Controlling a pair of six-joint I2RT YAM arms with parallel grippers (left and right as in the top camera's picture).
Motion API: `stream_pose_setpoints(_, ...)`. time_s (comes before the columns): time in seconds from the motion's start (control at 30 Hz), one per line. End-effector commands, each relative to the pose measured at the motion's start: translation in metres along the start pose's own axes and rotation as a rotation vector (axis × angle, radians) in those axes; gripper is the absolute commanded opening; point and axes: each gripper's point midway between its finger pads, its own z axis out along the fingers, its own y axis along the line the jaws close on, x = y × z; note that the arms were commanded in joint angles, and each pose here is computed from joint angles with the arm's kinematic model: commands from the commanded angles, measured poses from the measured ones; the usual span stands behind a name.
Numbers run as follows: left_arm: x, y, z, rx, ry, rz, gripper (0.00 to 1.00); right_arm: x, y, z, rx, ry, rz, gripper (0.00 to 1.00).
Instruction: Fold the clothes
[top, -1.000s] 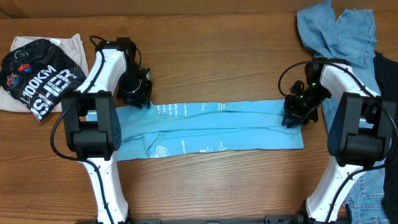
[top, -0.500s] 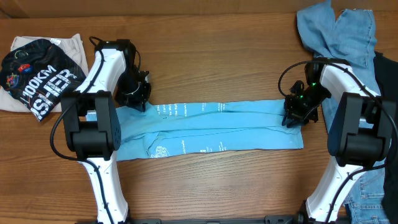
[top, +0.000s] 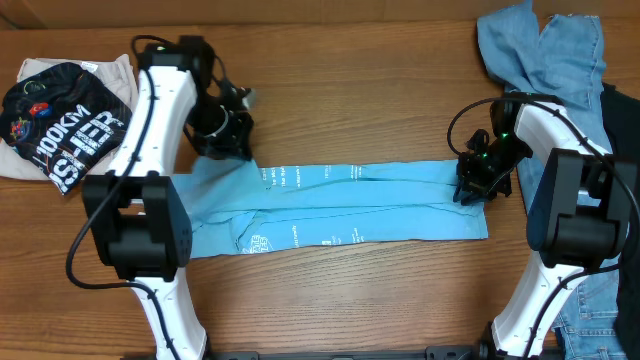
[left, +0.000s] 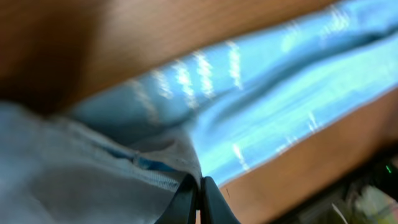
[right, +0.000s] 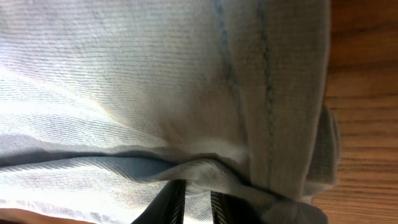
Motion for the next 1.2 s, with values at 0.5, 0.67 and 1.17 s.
stream_pose_setpoints(0.5,0.031,-0.059,0.023,-0.068,0.172,0.206,0.07,0.007,-0.005,0.014,0.014,0.039,0.010,0.18)
stream_pose_setpoints(0.67,0.035,-0.059,0.022,-0.067,0.186,0.200,0.08,0.007,-0.005,0.014,0.014,0.040,0.010,0.18)
stream_pose_setpoints(1.17,0.042,-0.045,0.018,-0.142,0.225,0.164,0.22,0.008,-0.005,0.014,0.015,0.044,0.011,0.18)
